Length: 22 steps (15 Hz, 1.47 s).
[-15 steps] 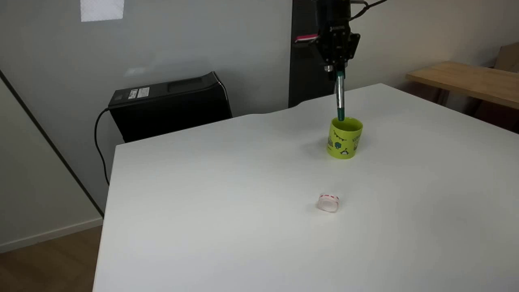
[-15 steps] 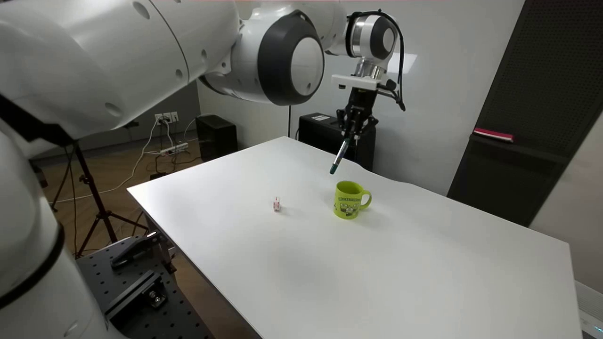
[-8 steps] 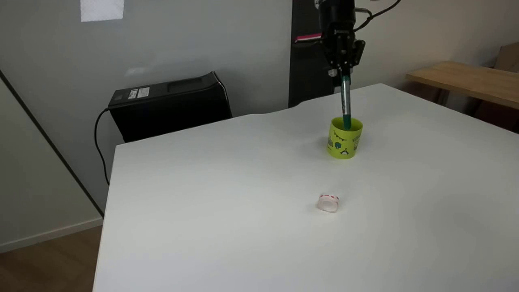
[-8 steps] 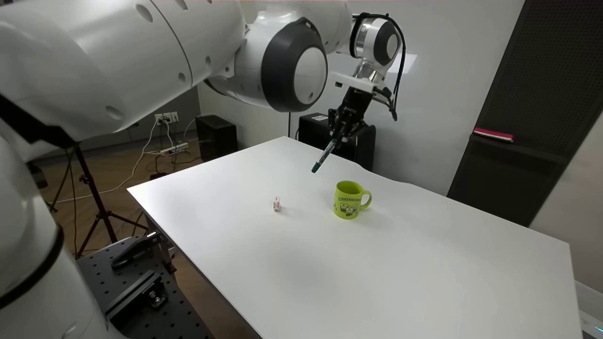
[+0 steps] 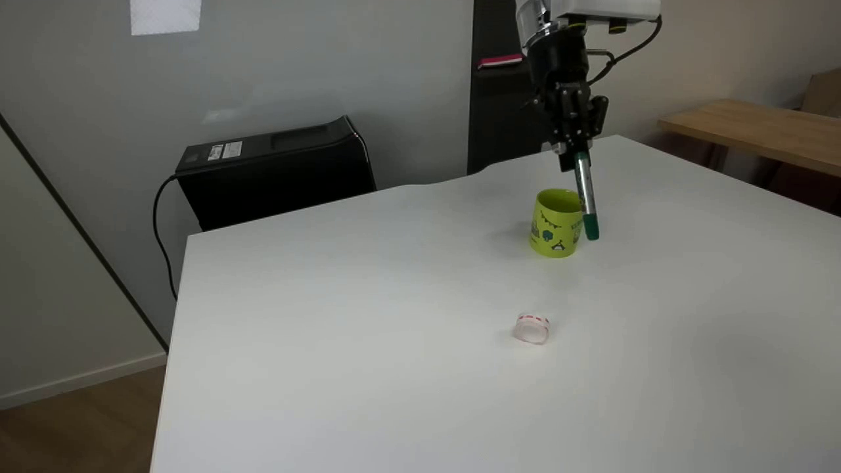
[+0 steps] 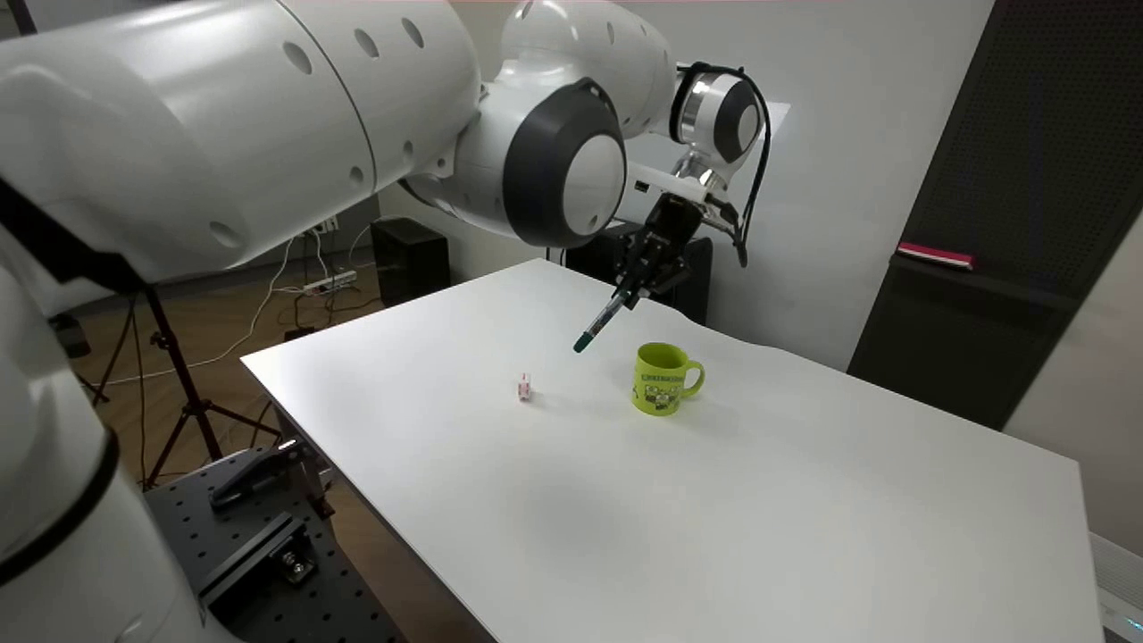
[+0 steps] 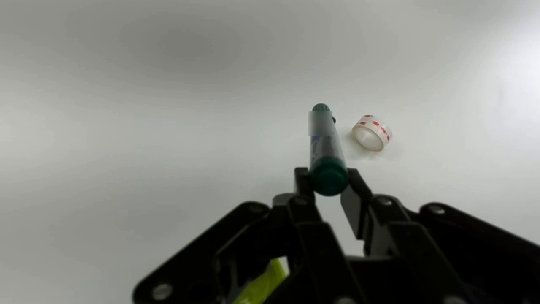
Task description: Take the green marker out of the yellow mug
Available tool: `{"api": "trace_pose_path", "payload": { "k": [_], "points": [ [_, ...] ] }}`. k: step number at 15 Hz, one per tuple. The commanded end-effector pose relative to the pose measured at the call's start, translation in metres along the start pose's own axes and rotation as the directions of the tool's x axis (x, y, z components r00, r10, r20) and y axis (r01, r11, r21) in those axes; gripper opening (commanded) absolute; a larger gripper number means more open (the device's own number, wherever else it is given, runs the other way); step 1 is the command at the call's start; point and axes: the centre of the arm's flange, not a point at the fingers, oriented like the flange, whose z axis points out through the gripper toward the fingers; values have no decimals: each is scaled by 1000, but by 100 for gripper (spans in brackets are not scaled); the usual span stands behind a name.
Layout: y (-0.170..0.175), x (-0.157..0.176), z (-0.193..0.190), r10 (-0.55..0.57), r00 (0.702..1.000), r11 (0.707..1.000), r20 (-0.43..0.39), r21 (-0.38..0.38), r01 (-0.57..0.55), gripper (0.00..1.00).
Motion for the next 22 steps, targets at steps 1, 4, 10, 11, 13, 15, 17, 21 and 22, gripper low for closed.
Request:
{"api": "trace_pose_path", "payload": {
  "k": [1, 4, 10, 11, 13, 15, 17, 21, 22],
  "points": [
    [-12, 65, -36, 14, 1000, 1000, 16, -1, -14, 6],
    [-19, 72, -22, -1, 1000, 1000, 31, -2, 1, 6],
    [-39, 80, 0, -85, 995, 996, 43, -32, 86, 6],
    [-43, 82, 4, -101, 994, 994, 46, -39, 103, 6],
    [-50, 84, 11, -129, 990, 990, 59, -50, 132, 6],
    [-55, 87, 18, -152, 986, 986, 68, -63, 156, 6],
    [-59, 90, 26, -175, 981, 981, 80, -68, 181, 6],
    [-64, 96, 41, -215, 971, 971, 108, -80, 225, 6],
    [-64, 97, 45, -221, 968, 970, 117, -81, 231, 6]
  ]
}}
